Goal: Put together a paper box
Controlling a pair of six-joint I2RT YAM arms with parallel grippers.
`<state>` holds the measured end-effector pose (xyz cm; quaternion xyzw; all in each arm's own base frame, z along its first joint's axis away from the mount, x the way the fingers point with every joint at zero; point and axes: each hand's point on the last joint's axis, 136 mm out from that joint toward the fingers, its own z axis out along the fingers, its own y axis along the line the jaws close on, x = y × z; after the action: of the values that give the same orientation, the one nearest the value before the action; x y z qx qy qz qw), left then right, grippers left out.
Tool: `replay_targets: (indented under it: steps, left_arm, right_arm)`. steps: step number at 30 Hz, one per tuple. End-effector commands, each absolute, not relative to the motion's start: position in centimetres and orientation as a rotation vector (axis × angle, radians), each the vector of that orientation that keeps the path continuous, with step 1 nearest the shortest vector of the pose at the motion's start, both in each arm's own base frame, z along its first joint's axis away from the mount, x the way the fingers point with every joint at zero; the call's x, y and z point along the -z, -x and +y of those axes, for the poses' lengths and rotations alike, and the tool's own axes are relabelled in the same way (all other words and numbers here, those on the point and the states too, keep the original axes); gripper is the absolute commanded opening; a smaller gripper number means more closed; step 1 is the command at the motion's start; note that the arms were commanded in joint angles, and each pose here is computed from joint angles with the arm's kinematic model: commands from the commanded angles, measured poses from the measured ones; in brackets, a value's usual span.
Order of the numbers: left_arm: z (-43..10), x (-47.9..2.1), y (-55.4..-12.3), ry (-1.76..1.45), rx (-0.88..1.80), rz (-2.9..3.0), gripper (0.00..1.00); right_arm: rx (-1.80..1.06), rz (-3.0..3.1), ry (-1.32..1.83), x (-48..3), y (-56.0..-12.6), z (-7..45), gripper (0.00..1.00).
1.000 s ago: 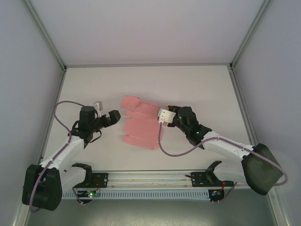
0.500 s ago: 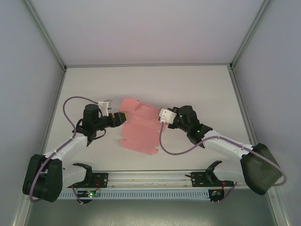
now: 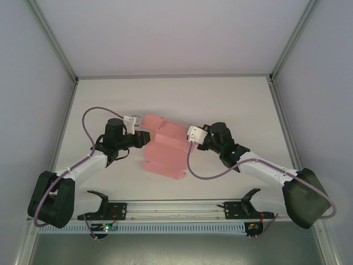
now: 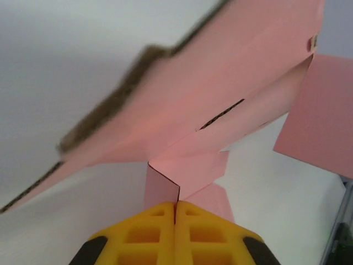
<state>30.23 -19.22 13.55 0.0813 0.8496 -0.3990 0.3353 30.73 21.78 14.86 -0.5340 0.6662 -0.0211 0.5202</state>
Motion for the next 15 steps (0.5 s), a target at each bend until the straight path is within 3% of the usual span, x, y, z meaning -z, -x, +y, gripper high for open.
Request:
replay_targets:
  steps: [1,6,15]
  left_arm:
    - [-20.0,-13.6,-31.1,-0.245,0.931,2.233,0.00]
    - [-21.2,-13.7,-32.1,-0.268,0.675,2.248,0.00]
    - [-24.6,-11.1,-33.0,-0.338,0.487,2.366,0.00]
  right_arm:
    - [-0.017,1.559,1.253,-16.7,-30.8,22.8,0.00]
    - [0.033,1.550,1.275,-16.5,-30.5,23.1,0.00]
    - [0.143,1.532,1.351,-15.4,-30.0,23.8,0.00]
